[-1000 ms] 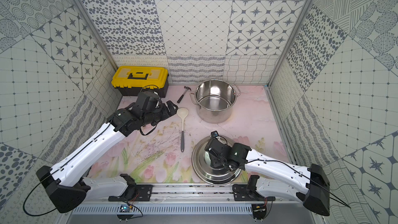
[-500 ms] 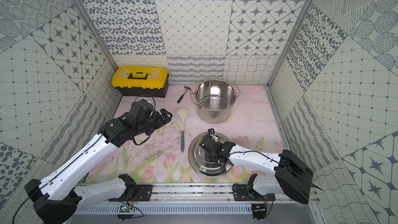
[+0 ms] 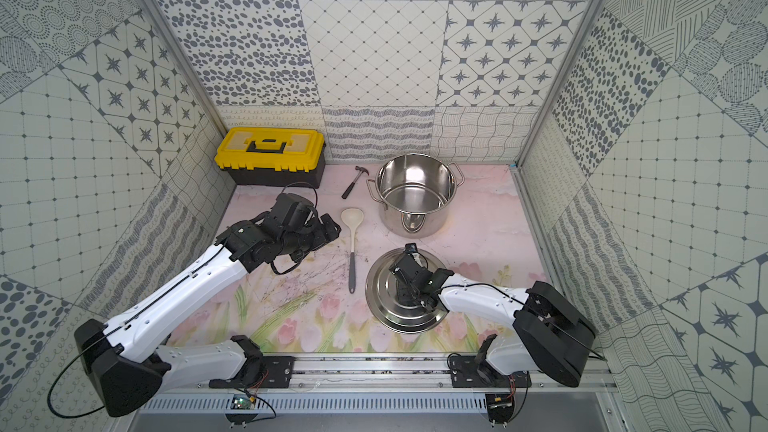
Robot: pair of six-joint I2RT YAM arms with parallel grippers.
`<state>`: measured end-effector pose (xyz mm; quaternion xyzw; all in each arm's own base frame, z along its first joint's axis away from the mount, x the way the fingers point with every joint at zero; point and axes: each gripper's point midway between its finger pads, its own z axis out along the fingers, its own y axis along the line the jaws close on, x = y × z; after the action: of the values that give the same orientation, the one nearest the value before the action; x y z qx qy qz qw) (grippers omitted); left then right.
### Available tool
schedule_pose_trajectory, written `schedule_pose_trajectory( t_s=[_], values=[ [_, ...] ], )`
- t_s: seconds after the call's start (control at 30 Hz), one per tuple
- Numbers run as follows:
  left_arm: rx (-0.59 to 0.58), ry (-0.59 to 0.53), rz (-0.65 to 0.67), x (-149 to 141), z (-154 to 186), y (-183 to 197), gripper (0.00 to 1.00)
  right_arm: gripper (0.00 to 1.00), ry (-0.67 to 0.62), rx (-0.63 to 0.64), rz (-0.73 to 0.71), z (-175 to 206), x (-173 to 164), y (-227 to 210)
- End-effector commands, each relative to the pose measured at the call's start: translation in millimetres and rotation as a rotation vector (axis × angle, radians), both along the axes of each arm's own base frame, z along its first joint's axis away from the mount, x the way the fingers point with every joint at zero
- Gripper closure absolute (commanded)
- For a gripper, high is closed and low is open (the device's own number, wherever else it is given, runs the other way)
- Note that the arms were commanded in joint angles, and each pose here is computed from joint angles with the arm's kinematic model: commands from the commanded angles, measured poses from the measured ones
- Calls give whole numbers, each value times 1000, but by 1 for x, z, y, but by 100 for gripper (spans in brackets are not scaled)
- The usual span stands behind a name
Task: Stir the soup with a spoon
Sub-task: Place the lid at the center of the board, then pick up the spoon from the center of the board.
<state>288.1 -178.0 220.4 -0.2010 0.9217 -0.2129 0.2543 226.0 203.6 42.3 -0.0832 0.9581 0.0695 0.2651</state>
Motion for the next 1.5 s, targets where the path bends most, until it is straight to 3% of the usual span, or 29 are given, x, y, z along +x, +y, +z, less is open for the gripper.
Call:
schedule_pose_trajectory(
  t_s=[0.0,0.2,0.27,0.43,0.57,0.7,0.93,1.47],
  values=[
    [44,43,-60,4,-20,-6,9,60,47,18,10,-13,-10,-3],
    [82,69,-107,16,-53,-16,18,14,64,31,19,-10,-14,-1],
    [95,86,-133,21,-63,-22,23,4,52,35,19,-4,-13,-2],
    [187,150,-231,37,-92,-38,37,3,13,37,36,18,-10,-3],
    [301,230,-297,51,-120,-43,60,3,-20,50,42,41,-8,-3],
    [376,313,-342,60,-147,-47,73,4,-67,77,22,67,-4,-5],
    [443,381,-334,65,-179,-38,74,4,-98,111,0,90,-1,-5],
    [387,456,-309,56,-221,-30,75,4,-100,99,-3,98,-2,-9]
  ],
)
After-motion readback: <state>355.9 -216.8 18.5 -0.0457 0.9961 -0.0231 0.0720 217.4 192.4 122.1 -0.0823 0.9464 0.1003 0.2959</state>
